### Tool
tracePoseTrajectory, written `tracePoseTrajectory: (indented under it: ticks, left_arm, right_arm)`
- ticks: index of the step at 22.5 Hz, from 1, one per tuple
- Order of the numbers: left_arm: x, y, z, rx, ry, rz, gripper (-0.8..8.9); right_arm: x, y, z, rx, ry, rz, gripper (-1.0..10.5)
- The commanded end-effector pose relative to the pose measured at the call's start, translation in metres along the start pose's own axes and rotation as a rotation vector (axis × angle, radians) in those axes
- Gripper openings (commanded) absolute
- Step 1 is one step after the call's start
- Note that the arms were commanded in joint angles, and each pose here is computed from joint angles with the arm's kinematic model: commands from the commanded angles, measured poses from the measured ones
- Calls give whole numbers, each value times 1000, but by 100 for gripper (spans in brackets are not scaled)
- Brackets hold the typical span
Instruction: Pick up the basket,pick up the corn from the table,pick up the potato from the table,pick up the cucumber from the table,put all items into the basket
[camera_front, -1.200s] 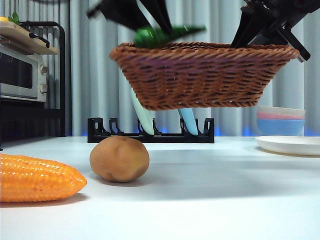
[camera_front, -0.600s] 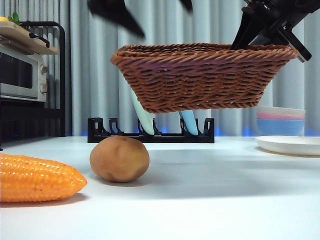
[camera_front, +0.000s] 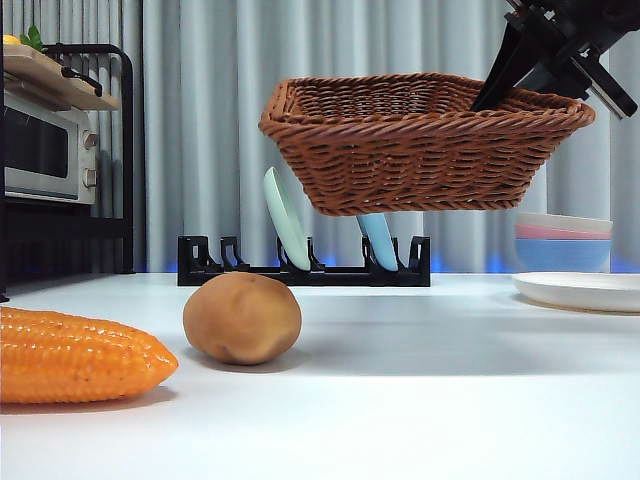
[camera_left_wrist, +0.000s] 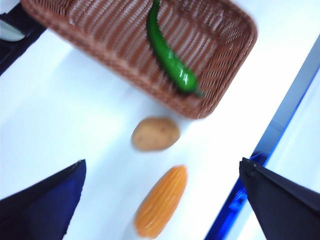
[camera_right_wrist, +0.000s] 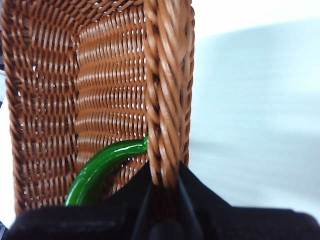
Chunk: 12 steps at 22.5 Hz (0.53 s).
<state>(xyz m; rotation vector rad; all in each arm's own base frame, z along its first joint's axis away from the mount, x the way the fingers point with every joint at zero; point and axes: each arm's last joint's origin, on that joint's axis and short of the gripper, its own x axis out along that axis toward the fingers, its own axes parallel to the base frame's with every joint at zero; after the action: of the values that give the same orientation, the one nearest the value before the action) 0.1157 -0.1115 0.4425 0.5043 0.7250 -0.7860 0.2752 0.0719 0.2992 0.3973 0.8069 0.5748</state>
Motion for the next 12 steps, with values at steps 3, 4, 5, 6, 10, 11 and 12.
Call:
tracePoseTrajectory:
  ticks: [3,4,5,6,10,11,12]
  left_arm:
    - [52,-5,-26,99,272,-21,503]
    - [62,-6,-33,110,322,-21,503]
    - [75,-8,-41,123,380,-25,503]
    - [87,-9,-49,142,440,-31,503]
    - [126,-15,-75,199,617,-80,503]
    - [136,-15,-78,210,629,-83,503]
    - [145,-16,-81,226,623,-86,503]
  right_arm:
    - [-3,-2,5,-12,-28,10,-17]
    - [-3,-2,5,-15,-29,9,-17]
    - [-4,-3,5,-15,-30,9,-17]
    - [-4,-3,5,-18,-28,15,-17]
    - [-4,-2,6,-25,-28,28,-17]
    - [-4,-2,6,-29,-29,29,-17]
    - [-4,-2,6,-30,-30,30,-17]
